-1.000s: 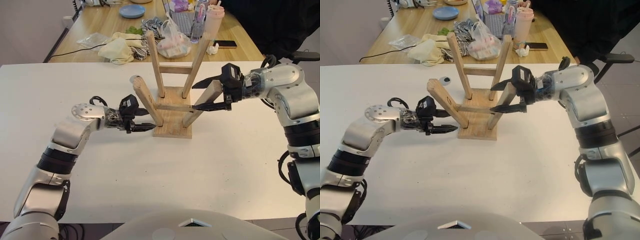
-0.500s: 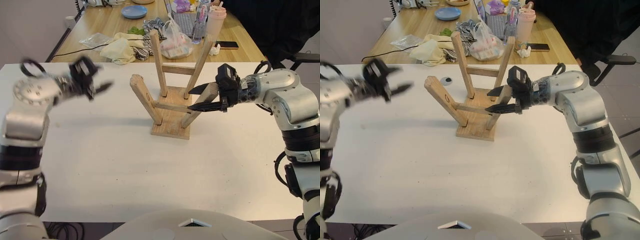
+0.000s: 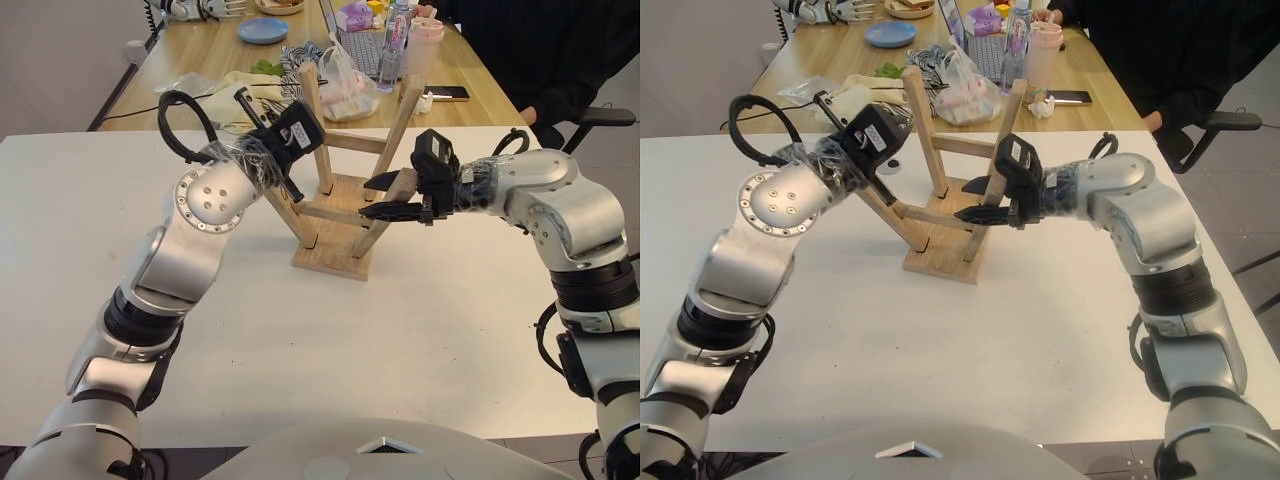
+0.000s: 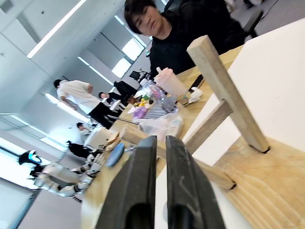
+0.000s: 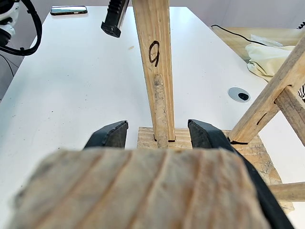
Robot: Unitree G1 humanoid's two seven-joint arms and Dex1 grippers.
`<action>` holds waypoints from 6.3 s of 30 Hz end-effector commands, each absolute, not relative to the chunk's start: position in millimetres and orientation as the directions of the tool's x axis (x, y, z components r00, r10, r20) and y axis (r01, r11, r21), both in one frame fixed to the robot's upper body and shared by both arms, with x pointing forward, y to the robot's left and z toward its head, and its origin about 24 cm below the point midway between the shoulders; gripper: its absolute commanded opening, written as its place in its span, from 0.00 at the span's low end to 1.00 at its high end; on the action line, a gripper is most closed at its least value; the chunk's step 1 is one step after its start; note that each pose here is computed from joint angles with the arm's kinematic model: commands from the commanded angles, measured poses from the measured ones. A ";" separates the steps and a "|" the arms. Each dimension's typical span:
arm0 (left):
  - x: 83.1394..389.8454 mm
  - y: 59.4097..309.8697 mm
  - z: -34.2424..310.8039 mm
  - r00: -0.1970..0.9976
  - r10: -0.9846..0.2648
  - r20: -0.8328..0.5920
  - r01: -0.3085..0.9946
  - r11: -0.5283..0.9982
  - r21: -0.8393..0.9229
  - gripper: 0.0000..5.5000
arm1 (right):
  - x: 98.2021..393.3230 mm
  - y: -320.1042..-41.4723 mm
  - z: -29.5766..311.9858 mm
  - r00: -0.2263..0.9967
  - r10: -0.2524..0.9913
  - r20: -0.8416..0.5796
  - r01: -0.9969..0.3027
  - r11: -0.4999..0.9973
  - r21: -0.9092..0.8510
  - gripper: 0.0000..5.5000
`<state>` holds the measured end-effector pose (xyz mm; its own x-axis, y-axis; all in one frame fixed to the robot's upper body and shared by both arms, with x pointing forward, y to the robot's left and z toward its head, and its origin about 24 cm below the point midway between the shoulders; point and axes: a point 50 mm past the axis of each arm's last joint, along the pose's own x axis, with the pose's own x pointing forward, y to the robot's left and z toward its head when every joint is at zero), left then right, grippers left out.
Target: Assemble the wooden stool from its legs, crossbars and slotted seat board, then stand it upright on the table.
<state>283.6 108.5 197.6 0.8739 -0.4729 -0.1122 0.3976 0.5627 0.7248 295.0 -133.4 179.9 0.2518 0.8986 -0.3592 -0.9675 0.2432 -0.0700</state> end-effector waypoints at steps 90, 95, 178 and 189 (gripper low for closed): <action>270.1 160.4 124.4 0.867 -0.495 0.056 0.494 0.842 -0.216 0.00 | 252.9 -124.3 137.0 0.508 0.832 -0.224 -0.829 0.542 0.134 0.29; 304.9 154.0 116.5 0.891 -0.451 -0.058 0.445 0.891 -0.089 0.00 | 242.4 -81.5 134.8 0.385 0.880 -0.278 -0.906 0.417 0.068 0.15; 229.0 256.9 66.0 0.348 -0.840 -0.416 0.850 0.470 -0.237 0.42 | 230.9 -175.3 27.5 0.084 0.903 -0.421 -0.914 0.238 0.329 0.23; 209.1 231.1 56.0 0.245 -0.880 -0.406 0.831 0.407 -0.380 0.68 | 230.2 -176.7 27.2 0.086 0.897 -0.434 -0.913 0.245 0.325 0.23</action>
